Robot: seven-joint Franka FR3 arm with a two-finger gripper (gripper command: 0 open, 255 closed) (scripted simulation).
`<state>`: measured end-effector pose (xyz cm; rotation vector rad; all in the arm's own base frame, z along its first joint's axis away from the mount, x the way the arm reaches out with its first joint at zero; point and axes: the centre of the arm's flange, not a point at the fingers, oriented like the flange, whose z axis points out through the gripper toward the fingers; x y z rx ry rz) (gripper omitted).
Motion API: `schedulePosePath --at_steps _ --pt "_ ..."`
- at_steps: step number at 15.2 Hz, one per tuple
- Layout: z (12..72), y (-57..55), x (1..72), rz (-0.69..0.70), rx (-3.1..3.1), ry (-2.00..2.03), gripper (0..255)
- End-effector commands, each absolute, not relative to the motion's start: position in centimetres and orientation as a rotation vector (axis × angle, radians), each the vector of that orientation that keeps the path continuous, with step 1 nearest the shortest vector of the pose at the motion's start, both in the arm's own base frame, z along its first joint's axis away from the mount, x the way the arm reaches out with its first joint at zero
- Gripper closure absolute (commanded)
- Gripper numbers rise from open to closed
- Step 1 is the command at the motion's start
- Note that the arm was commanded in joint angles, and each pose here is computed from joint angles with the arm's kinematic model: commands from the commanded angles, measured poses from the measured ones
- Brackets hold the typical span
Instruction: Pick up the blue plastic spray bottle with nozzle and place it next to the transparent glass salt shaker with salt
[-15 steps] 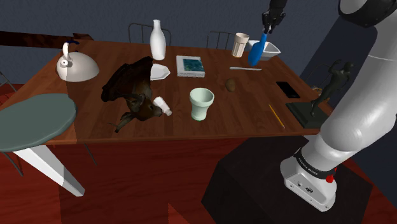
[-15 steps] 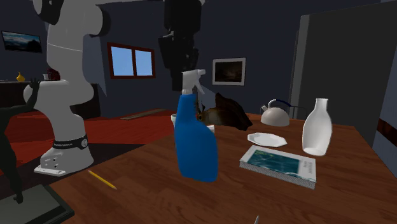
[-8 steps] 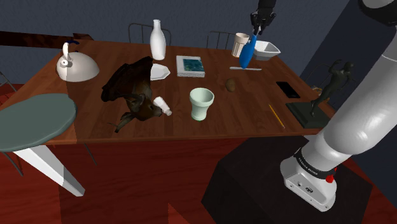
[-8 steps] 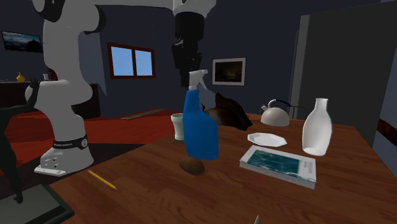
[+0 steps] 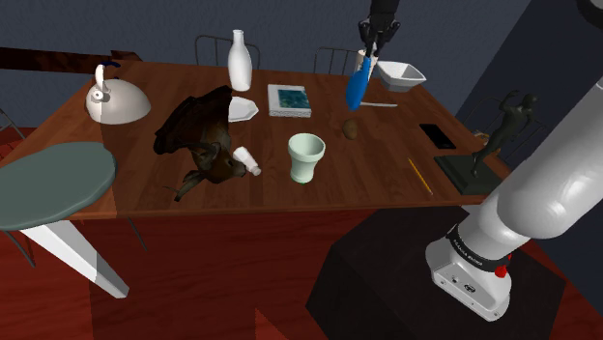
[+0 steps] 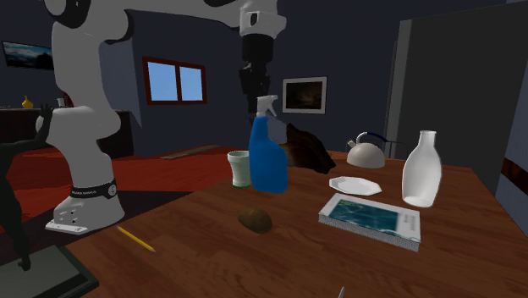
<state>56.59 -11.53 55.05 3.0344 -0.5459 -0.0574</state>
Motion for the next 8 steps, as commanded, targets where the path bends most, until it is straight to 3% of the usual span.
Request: schedulePosePath --at_steps 1,8 --pt "55.2 -8.8 56.9 -0.057 3.034 -0.548 255" --pt "55.2 0.4 57.4 -0.057 3.034 -0.548 255"
